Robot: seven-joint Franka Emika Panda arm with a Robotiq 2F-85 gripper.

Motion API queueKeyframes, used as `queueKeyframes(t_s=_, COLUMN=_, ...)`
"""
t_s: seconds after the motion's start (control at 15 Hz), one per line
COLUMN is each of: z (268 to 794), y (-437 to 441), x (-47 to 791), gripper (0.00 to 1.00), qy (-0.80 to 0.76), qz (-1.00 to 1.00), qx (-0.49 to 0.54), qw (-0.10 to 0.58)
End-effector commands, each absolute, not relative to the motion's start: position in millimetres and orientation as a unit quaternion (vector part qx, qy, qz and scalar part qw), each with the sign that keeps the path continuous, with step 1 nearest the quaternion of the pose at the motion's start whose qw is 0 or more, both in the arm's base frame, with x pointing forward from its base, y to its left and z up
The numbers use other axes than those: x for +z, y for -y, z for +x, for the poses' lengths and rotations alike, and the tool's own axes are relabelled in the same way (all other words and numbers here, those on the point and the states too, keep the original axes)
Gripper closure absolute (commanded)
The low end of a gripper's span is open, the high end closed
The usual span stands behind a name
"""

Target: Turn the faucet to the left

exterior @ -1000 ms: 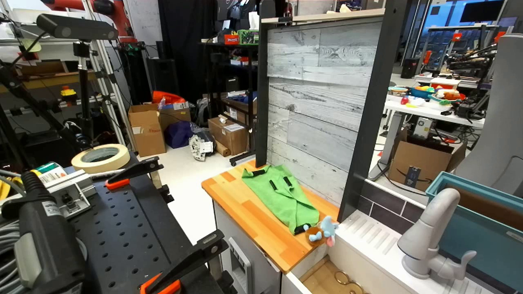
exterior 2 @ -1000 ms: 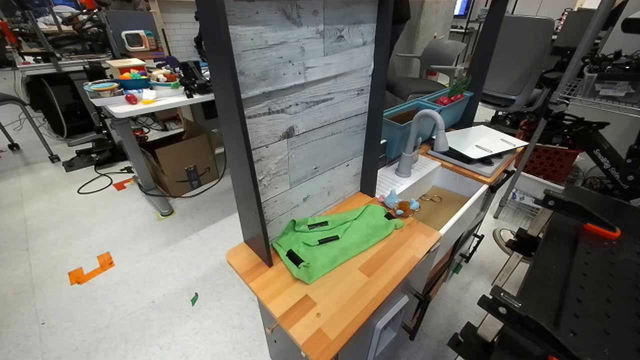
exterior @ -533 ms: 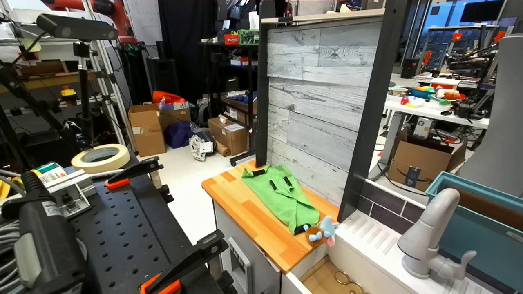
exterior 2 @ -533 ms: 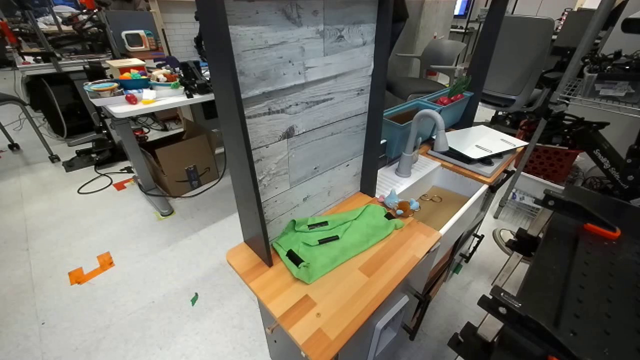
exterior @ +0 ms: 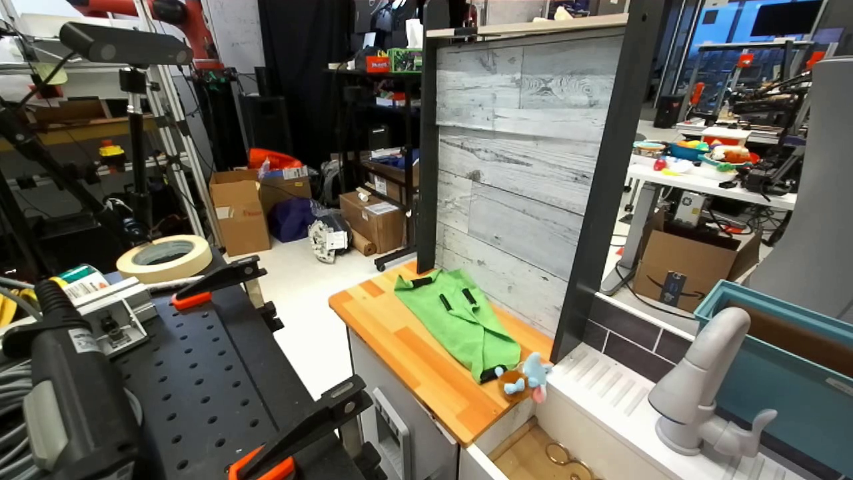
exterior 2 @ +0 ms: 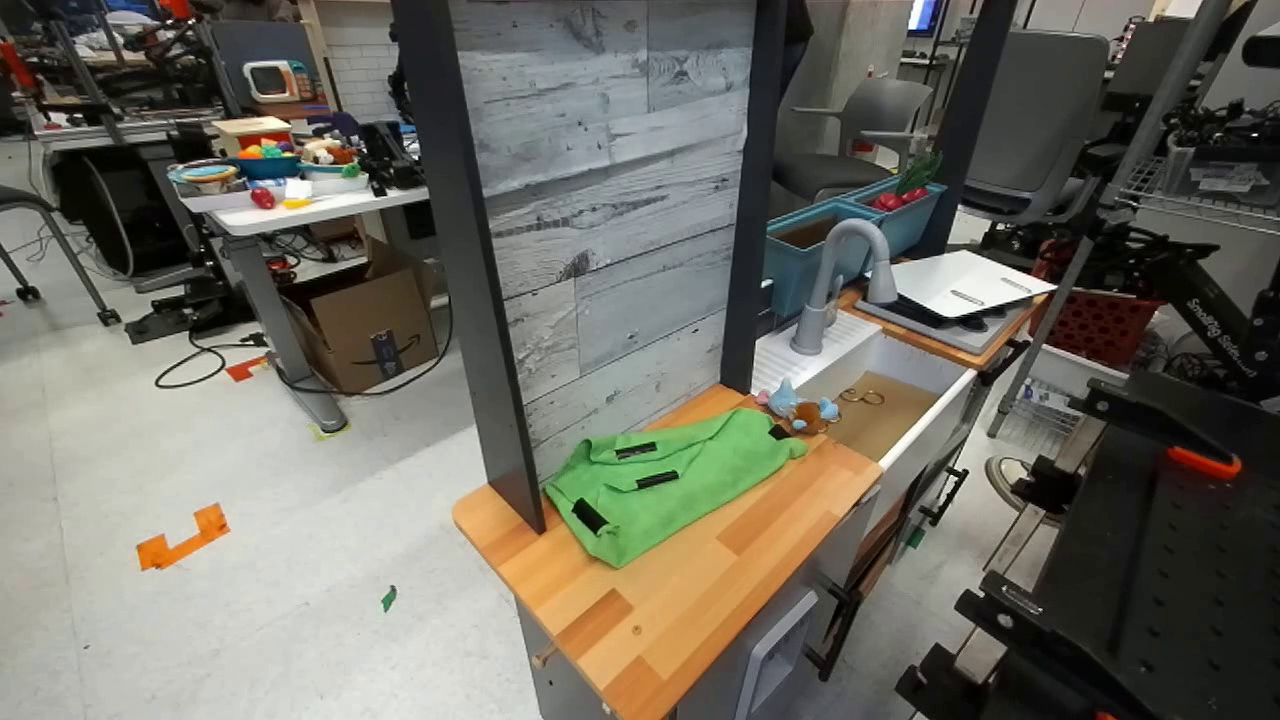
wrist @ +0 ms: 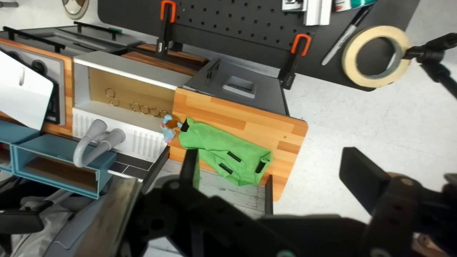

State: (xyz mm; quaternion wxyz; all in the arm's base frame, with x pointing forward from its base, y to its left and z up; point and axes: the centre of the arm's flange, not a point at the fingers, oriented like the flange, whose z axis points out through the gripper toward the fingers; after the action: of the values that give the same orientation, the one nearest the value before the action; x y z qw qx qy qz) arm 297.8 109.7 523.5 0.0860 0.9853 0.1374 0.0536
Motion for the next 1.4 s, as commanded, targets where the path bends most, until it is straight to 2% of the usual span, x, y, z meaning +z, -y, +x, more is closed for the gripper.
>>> queueKeyframes(t_s=0.0, z=355, y=-82, x=495, gripper=0.00, qy=-0.170, qz=0.977, qx=0.070, qw=0.112)
queueKeyframes(t_s=0.27, z=409, y=-36, x=465, gripper=0.00, qy=-0.186, qz=0.974, qx=0.084, qw=0.100)
queueKeyframes(t_s=0.67, z=462, y=51, x=421, gripper=0.00, qy=-0.199, qz=0.974, qx=0.090, qw=0.067)
queueKeyframes(t_s=1.33, z=525, y=151, x=339, gripper=0.00, qy=-0.088, qz=0.995, qx=0.048, qw=0.019)
